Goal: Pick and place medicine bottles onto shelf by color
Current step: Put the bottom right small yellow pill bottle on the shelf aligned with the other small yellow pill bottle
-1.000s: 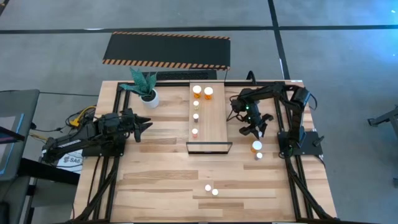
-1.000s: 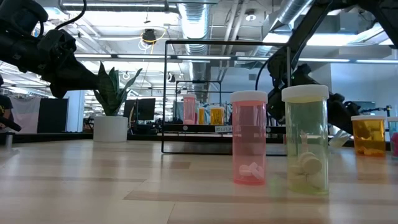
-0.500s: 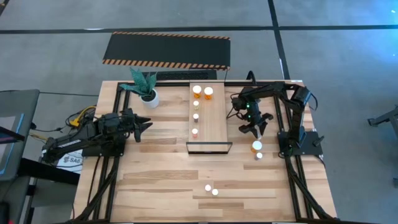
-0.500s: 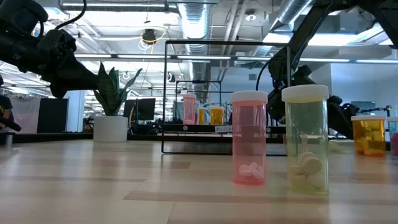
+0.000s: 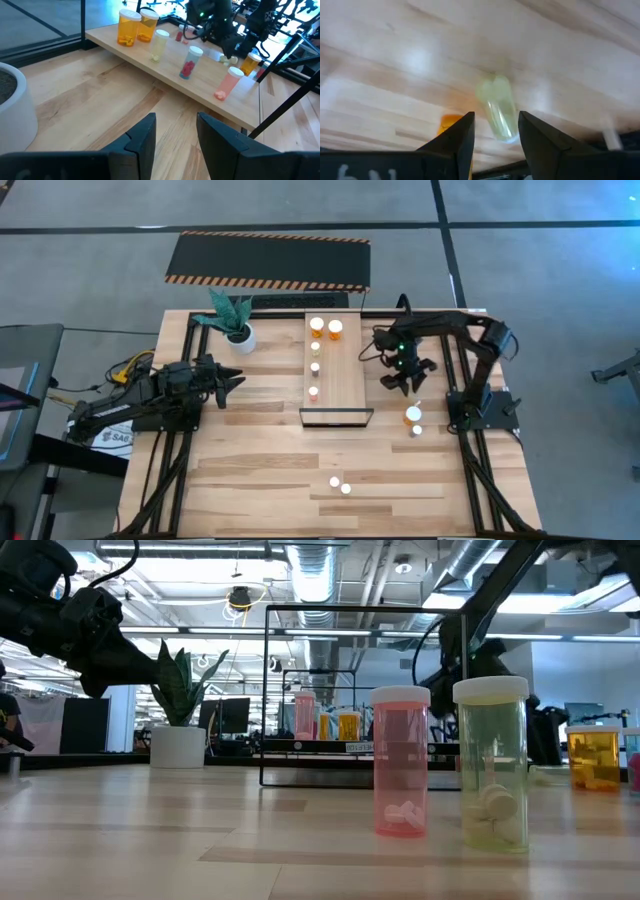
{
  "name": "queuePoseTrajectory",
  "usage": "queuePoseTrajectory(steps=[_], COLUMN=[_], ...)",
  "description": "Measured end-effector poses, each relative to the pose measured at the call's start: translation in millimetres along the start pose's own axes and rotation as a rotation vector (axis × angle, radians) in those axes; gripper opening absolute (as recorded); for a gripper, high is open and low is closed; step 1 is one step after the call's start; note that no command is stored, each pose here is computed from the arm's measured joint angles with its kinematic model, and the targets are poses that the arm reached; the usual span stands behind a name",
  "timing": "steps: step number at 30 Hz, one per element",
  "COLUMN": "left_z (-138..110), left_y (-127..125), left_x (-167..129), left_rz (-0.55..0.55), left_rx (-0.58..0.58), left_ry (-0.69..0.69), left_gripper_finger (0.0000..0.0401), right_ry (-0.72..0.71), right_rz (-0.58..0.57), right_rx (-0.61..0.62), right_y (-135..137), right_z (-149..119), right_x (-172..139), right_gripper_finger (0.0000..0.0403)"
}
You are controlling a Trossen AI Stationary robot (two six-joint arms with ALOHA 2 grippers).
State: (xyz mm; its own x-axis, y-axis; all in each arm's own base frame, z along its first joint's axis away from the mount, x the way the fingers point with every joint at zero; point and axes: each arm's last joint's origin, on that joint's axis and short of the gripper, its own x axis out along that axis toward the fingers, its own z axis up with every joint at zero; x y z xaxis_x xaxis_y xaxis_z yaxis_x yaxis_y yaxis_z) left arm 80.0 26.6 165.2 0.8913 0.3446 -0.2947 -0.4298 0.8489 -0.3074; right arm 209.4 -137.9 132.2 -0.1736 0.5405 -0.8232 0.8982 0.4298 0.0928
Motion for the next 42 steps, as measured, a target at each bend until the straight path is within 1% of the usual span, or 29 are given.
queuePoseTrajectory(steps=[2, 6, 12, 17, 22, 27, 34, 38, 42], left_z=[0, 0, 0, 0, 0, 0, 0, 0, 0], left_y=[0, 0, 0, 0, 0, 0, 0, 0, 0], left_x=[0, 0, 0, 0, 0, 0, 0, 0, 0], left_rz=[-0.001, 0.000, 0.000, 0.000, 0.000, 0.000, 0.000, -0.001, 0.000], left_rx=[0.000, 0.000, 0.000, 0.000, 0.000, 0.000, 0.000, 0.000, 0.000], left_ry=[0.000, 0.000, 0.000, 0.000, 0.000, 0.000, 0.001, 0.000, 0.001], left_gripper_finger=[0.0128, 0.0128, 0.0128, 0.0128, 0.0128, 0.0128, 0.0128, 0.0128, 0.0128], right_ry=[-0.045, -0.180, -0.328, -0.410, -0.454, -0.471, -0.484, -0.494, -0.505], right_rz=[-0.005, -0.006, 0.025, 0.018, -0.005, 0.004, 0.015, 0.024, 0.033], right_rx=[0.007, 0.013, 0.039, 0.061, 0.065, 0.059, 0.051, 0.046, 0.042], right_y=[0, 2, 2, 1, 1, 1, 2, 3, 4], right_z=[-10, -30, -56, -69, -72, -70, -69, -68, -67], right_x=[-4, -6, 10, 22, 32, 42, 43, 42, 42], right_gripper_finger=[0.0174, 0.0174, 0.0177, 0.0186, 0.0193, 0.0193, 0.0191, 0.0170, 0.0134])
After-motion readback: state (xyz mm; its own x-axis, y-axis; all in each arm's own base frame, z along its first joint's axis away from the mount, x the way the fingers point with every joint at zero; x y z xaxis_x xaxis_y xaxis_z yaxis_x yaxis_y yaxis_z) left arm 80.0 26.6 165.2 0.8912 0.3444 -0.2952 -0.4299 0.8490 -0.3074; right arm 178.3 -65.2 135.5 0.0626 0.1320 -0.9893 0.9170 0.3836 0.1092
